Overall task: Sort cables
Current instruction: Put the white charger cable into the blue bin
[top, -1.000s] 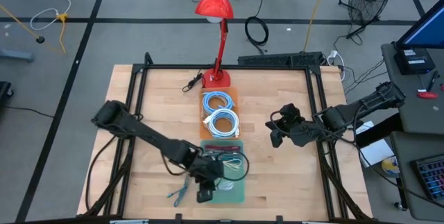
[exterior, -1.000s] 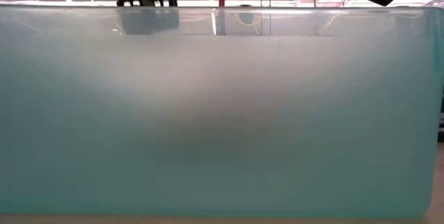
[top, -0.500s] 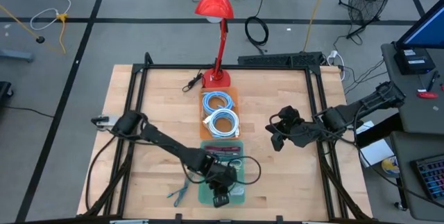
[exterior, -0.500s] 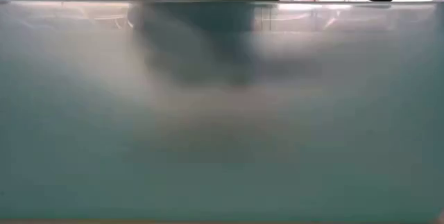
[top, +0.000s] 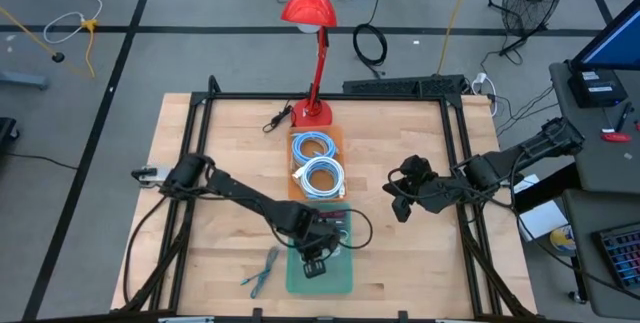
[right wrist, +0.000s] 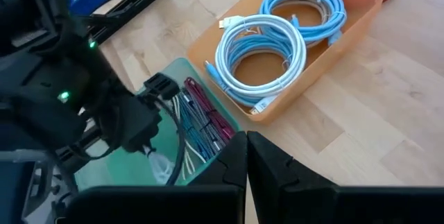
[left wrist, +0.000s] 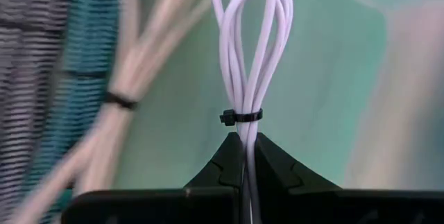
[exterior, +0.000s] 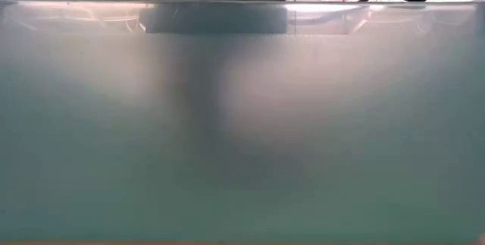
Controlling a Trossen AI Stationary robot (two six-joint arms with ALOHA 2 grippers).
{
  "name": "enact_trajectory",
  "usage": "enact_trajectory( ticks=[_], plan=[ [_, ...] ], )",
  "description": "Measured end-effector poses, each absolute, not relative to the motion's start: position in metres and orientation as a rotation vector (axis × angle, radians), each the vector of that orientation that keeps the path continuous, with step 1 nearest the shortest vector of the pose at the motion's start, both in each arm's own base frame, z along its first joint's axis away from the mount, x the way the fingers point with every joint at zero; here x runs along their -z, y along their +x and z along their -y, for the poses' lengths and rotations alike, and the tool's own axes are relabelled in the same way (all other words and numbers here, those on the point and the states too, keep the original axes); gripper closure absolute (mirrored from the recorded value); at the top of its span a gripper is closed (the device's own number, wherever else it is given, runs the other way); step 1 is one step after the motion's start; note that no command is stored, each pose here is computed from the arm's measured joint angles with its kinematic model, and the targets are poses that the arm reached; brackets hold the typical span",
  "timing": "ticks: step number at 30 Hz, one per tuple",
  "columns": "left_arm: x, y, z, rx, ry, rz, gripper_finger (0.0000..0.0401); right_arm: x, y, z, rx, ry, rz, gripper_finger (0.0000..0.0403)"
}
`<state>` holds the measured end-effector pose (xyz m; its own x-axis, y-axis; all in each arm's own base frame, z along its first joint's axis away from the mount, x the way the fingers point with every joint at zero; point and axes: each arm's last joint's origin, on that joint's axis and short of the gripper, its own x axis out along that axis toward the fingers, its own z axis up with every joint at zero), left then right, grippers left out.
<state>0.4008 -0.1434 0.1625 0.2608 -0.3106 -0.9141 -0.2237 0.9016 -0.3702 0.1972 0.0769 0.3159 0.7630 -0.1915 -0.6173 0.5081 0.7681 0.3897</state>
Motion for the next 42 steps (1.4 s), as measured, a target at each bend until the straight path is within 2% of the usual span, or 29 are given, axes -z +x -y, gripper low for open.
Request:
enact_trajectory(
  ticks=[9,13,20,26,42],
  plan=[
    [-0.161,0.403,0.121,0.058,-0.43,-1.351,0.039,-0.316,0.197,-0.077,0.395,0.55,-0.592,0.0403],
    [-0.162,0.404,0.122,0.144,-0.47,-1.363,0.039,-0.316,0.197,-0.077,0.395,0.549,-0.593,0.0403],
    [-0.163,0.394,0.151,0.306,-0.495,-1.416,0.039,-0.316,0.198,-0.075,0.398,0.536,-0.594,0.0403],
    [-0.163,0.392,0.161,0.298,-0.475,-1.394,0.039,-0.316,0.199,-0.072,0.412,0.532,-0.591,0.0403],
    [-0.164,0.402,0.145,0.268,-0.473,-1.342,0.0373,-0.316,0.2,-0.07,0.419,0.536,-0.587,0.0403]
  ],
)
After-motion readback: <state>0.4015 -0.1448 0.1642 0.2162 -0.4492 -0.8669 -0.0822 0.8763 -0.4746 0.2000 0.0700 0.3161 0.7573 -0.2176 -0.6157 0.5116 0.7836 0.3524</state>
